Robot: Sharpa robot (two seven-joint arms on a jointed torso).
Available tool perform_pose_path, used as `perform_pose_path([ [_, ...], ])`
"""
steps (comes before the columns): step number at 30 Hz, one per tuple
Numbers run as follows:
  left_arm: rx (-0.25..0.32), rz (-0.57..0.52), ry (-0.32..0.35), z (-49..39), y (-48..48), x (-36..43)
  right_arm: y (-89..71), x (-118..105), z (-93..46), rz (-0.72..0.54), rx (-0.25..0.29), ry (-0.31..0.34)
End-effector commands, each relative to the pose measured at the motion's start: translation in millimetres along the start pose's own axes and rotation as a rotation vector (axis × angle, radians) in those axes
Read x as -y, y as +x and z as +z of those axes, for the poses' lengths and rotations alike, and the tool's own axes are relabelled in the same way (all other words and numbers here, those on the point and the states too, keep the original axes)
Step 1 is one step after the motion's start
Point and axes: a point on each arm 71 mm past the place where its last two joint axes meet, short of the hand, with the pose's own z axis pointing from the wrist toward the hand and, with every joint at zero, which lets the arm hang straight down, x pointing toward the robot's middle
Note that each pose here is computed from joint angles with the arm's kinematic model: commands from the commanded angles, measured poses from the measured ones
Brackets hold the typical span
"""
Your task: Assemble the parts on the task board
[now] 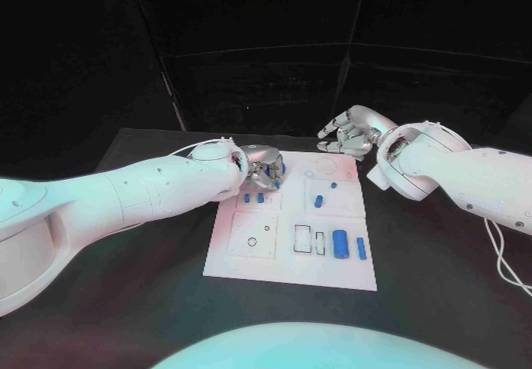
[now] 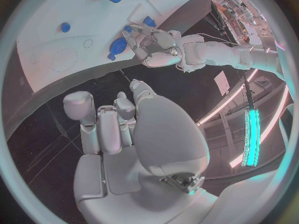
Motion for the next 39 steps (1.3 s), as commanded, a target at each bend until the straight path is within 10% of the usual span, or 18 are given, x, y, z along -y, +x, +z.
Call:
perform_pose_path([
  [1, 0.03, -0.052, 0.003, -3.9, -8.1, -0.4, -0.8, -1, -0.4, -0.004, -0.002, -0.008],
  [22, 0.02, -0.191, -0.062, -40.0, -21.0, -30.9, -3.7, 4, -1.6, -0.007, 0.003, 0.004],
  [39, 0.0, -0.135, -0.12, -41.4, -21.0, -43.2, -3.4, 4, -0.8, -0.007, 0.003, 0.004],
])
